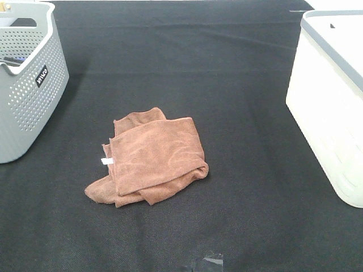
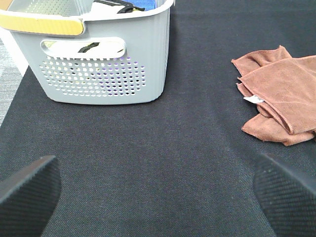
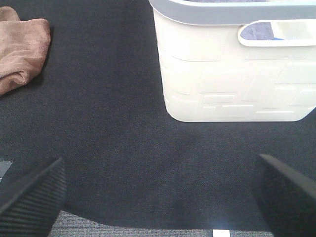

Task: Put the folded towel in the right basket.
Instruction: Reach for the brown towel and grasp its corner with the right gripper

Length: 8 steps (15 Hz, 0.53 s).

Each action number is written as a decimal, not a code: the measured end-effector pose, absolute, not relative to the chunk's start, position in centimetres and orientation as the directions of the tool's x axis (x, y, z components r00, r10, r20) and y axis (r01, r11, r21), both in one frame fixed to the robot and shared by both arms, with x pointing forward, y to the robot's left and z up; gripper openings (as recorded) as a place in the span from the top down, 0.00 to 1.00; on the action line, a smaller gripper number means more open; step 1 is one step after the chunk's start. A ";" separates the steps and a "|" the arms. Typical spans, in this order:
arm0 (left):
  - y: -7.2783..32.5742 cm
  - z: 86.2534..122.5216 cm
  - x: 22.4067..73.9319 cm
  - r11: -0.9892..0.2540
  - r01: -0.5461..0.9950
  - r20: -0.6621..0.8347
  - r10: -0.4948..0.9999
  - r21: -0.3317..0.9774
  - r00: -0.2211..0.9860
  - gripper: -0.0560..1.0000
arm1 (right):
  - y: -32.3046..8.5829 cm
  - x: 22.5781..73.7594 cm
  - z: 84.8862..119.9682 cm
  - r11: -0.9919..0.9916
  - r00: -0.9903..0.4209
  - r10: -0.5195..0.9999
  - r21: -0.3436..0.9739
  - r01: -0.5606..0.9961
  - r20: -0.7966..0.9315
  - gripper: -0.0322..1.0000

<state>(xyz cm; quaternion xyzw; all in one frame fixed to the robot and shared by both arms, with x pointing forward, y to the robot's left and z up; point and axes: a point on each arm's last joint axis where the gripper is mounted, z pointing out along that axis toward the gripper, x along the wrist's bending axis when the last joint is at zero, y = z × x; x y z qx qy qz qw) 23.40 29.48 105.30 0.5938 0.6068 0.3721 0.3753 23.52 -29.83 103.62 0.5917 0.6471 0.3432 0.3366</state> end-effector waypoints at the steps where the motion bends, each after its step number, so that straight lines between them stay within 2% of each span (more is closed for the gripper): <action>1: 29.5 105.3 23.4 0.018 0.441 -0.014 1.000 0.897 -0.013 0.01 | -29.8 23.5 103.6 0.064 -0.073 0.997 0.843 0.535 -0.029 0.02; 6: 29.5 105.3 23.4 0.018 0.441 -0.014 1.000 0.897 -0.013 0.01 | -29.8 23.6 103.6 0.064 -0.073 0.997 0.840 0.538 -0.029 0.02; 8: 29.4 105.3 23.4 0.020 0.441 -0.017 1.000 0.897 -0.011 0.01 | -29.8 24.7 104.9 0.067 -0.075 0.997 0.796 0.601 -0.027 0.02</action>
